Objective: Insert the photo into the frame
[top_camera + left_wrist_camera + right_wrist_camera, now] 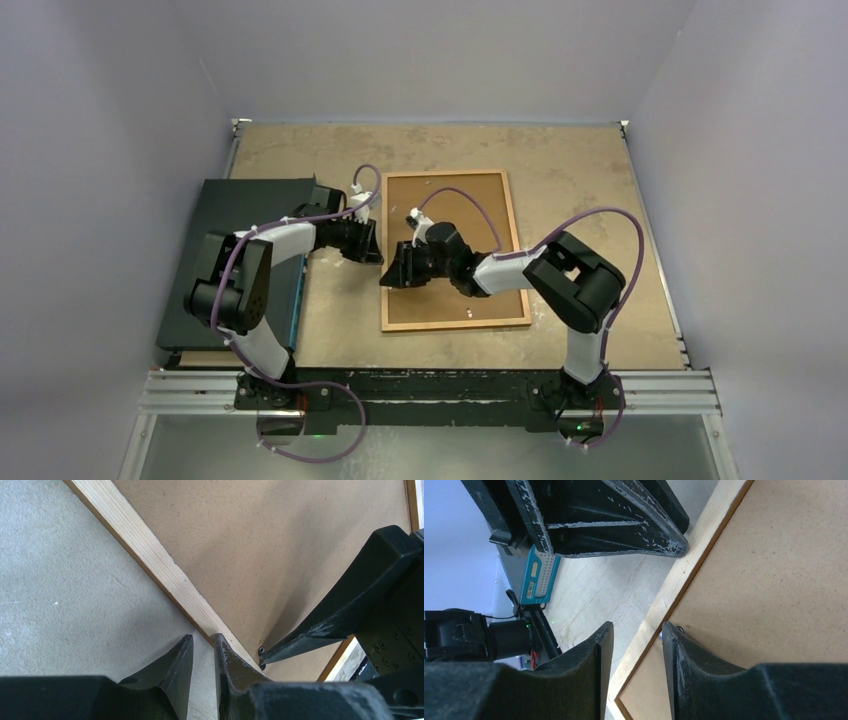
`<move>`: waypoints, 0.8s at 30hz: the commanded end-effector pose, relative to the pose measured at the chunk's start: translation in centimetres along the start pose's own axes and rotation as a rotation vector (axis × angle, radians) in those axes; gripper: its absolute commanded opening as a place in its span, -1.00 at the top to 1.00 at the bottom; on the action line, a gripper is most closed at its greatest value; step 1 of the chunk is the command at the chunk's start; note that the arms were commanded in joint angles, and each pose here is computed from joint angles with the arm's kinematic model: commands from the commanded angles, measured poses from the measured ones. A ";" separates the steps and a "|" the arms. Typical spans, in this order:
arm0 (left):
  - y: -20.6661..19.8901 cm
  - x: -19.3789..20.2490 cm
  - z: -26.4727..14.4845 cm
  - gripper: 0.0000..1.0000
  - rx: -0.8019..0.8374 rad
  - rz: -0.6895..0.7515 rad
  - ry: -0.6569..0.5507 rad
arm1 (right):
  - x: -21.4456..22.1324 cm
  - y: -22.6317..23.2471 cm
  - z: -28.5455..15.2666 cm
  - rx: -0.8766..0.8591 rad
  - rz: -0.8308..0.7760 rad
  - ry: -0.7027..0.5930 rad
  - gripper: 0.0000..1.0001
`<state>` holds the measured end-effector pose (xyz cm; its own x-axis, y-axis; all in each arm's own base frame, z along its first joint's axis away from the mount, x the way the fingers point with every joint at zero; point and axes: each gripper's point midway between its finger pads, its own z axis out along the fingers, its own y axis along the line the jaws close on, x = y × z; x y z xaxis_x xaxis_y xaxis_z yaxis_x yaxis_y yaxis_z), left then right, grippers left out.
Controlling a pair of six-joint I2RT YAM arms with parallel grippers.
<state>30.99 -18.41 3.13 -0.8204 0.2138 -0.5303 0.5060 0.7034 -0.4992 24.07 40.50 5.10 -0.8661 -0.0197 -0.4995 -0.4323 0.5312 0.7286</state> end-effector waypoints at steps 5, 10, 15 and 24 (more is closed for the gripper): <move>0.4 0.8 0.4 0.62 -0.002 0.007 0.022 | -1.4 0.7 0.1 0.015 -0.012 -0.121 0.14; 0.4 0.6 0.2 0.63 -0.008 0.017 0.019 | -2.4 2.1 -2.4 0.011 -0.064 -0.172 0.04; 0.5 0.3 0.1 0.65 -0.017 0.021 0.011 | -2.2 2.5 -3.9 0.007 -0.080 -0.193 -0.04; 0.3 0.3 0.1 0.66 -0.010 0.015 0.007 | 1.3 0.8 -2.3 0.020 -0.059 -0.097 -0.04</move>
<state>30.94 -18.46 3.17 -0.8206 0.2139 -0.5300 0.5070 0.7004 -0.5024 22.82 38.17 6.99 -0.8117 0.0588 -0.5811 -0.4552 0.5598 0.6924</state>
